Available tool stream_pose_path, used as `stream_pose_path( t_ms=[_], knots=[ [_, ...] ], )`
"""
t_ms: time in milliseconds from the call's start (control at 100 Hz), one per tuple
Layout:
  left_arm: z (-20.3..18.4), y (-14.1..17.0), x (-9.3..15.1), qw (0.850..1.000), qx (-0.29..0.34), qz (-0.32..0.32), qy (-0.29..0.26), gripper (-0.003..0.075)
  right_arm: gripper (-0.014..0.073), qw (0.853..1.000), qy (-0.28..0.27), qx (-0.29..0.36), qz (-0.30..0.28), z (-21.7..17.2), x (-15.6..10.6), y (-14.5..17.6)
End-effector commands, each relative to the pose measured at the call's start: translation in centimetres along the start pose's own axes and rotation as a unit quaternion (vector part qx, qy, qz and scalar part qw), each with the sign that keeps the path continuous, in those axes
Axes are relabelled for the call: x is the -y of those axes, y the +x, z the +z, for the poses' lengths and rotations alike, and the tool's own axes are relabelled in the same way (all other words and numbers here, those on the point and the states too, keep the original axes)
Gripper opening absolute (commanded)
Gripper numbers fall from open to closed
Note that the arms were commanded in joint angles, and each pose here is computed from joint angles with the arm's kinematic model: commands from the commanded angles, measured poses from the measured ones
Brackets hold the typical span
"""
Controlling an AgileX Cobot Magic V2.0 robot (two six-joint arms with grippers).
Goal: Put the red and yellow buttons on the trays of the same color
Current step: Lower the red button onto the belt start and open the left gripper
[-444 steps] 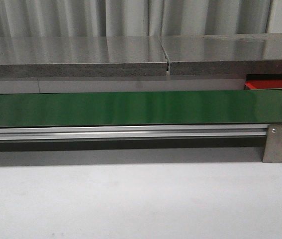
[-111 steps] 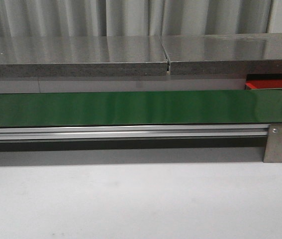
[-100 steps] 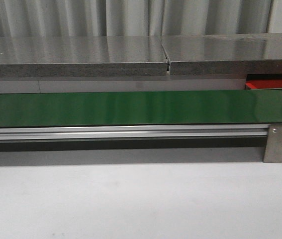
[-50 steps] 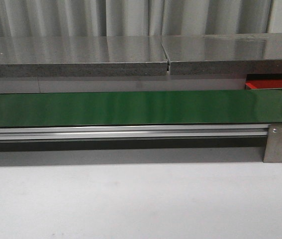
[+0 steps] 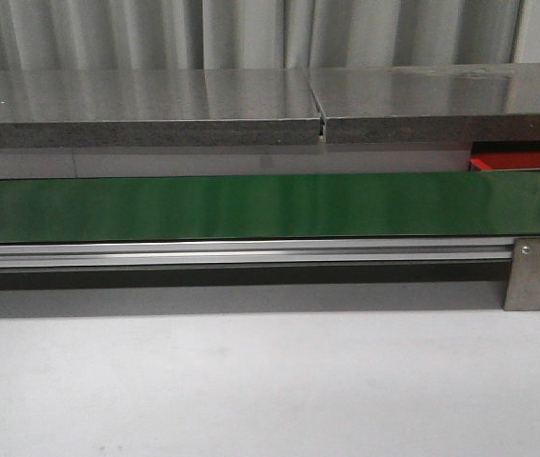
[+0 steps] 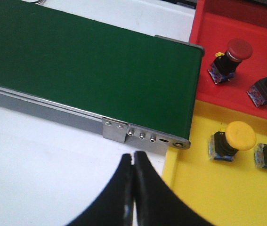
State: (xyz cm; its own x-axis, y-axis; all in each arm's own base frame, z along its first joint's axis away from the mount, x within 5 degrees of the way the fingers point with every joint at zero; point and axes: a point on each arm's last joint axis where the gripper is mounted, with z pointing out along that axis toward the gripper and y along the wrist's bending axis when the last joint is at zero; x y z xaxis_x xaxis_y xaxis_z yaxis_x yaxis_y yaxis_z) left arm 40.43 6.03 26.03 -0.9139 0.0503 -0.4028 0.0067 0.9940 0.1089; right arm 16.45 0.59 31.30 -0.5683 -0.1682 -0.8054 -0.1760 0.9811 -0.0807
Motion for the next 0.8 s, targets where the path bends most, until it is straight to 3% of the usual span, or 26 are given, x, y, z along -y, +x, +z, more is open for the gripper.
stream_pose_path(
  t_ms=[0, 510, 610, 790],
  knots=[
    [-2.5, -1.0, -0.1, 0.999, 0.045, 0.005, -0.011, -0.0019, -0.0068, 0.999, 0.011, 0.044, -0.002, -0.6, 0.2, -1.3],
    [-1.4, -0.9, 0.0, 1.0, 0.028, 0.002, -0.006, 0.0002, -0.0068, 0.999, 0.011, 0.044, -0.002, -0.6, 0.2, -1.3],
    [-1.4, -0.8, 0.0, 1.0, 0.022, 0.001, -0.004, 0.0126, -0.0068, 0.999, 0.011, 0.044, -0.002, -0.6, 0.2, -1.3],
    [-1.4, -0.7, 0.2, 1.0, 0.015, 0.0, 0.0, 0.0507, -0.0068, 0.999, 0.011, 0.044, -0.002, -0.6, 0.2, -1.3]
  ],
)
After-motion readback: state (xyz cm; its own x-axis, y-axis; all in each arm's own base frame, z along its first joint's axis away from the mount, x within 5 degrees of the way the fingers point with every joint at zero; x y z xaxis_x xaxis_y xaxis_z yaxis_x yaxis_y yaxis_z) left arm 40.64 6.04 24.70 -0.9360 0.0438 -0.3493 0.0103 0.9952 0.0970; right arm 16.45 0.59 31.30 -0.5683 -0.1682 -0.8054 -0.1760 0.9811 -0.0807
